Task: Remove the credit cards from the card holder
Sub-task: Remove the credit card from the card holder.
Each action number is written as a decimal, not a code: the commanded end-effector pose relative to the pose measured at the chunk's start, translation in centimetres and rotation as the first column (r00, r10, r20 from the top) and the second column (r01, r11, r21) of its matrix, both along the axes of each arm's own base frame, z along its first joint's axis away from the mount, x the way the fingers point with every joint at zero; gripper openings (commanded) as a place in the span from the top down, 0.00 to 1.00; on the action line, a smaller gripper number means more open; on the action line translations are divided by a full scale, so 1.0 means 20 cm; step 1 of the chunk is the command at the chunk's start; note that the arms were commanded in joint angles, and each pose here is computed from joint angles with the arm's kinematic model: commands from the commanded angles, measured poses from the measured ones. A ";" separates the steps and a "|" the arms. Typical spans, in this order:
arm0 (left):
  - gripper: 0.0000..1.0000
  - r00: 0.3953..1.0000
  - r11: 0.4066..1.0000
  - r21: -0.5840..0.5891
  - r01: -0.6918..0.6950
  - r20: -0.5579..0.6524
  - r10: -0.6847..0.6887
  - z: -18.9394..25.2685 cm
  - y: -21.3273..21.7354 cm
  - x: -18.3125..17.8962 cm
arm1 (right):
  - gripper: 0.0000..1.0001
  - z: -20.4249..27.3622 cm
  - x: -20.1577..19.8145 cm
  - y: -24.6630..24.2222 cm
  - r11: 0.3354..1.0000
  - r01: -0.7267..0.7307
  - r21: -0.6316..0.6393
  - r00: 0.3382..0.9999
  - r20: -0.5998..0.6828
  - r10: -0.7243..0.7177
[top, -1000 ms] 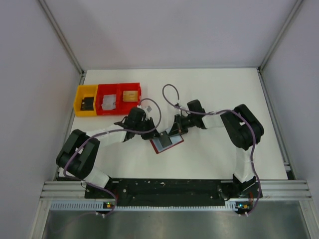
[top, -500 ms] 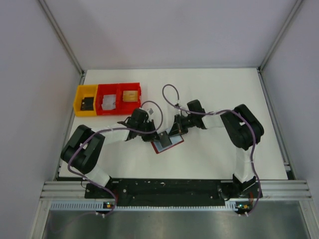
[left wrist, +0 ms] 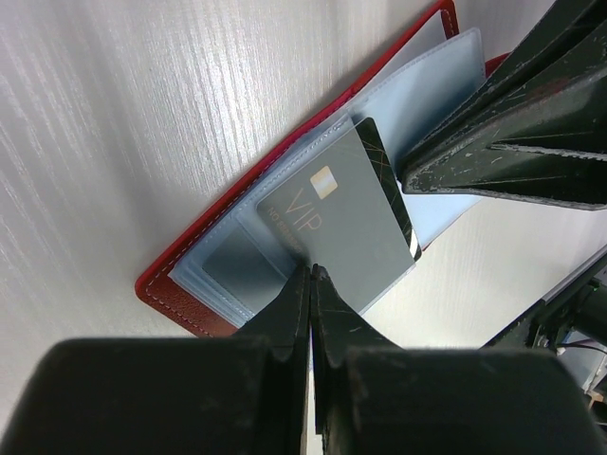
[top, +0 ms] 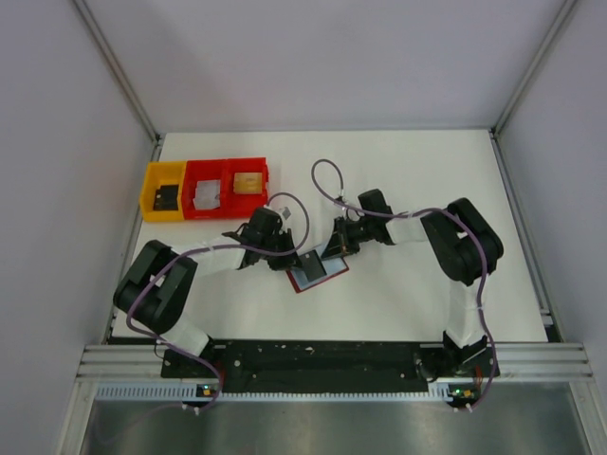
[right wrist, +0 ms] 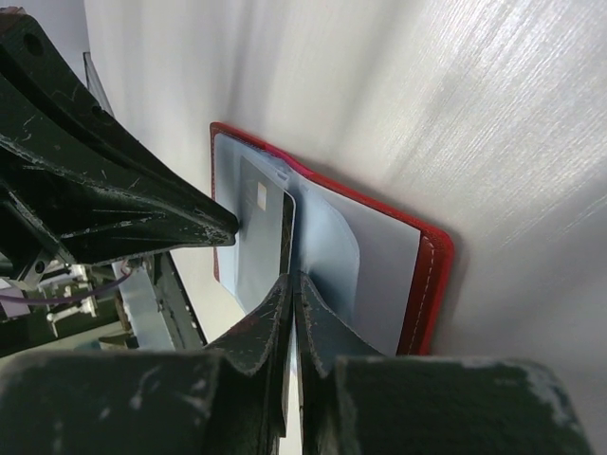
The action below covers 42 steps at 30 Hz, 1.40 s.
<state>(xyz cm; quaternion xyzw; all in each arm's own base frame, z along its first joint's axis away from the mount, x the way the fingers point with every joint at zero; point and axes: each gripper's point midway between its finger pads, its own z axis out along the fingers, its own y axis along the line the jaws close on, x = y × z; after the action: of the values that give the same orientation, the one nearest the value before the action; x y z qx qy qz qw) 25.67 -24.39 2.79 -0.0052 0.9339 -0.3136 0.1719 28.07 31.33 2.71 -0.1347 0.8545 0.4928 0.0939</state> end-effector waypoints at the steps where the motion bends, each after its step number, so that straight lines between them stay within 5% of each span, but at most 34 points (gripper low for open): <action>1: 1.00 0.998 0.991 0.132 -0.001 -0.065 0.009 -0.14 0.13 -0.10 | 0.95 0.11 0.07 0.03 0.999 -0.004 0.046 0.998 0.067 0.001; 7: 1.00 0.997 0.992 0.127 0.000 -0.074 0.009 -0.15 0.13 -0.11 | 0.79 0.07 0.06 0.06 1.000 -0.005 0.028 0.999 0.049 0.004; 13: 1.00 0.997 0.992 0.124 -0.002 -0.073 0.011 -0.15 0.13 -0.11 | 0.79 0.05 0.03 0.11 0.999 -0.033 0.025 0.999 0.038 0.032; 19: 1.00 0.997 0.993 0.118 0.000 -0.074 0.009 -0.15 0.12 -0.11 | 0.84 0.01 0.01 0.12 0.999 -0.051 0.017 0.999 0.016 0.051; 24: 1.00 0.997 0.993 0.120 0.000 -0.077 0.009 -0.16 0.13 -0.12 | 1.00 0.01 0.01 0.11 0.999 -0.053 0.013 0.999 0.015 0.052; 42: 1.00 0.998 0.993 0.121 -0.013 -0.067 0.021 -0.16 0.15 -0.14 | 1.00 0.18 0.25 -0.21 0.993 0.108 0.044 0.991 0.072 -0.111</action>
<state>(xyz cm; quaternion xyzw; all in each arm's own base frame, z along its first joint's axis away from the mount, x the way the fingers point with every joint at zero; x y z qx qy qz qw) 25.46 -24.44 2.71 -0.0023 0.9290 -0.3234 0.1797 30.58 28.79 2.71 -0.0921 0.8566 0.5008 0.0835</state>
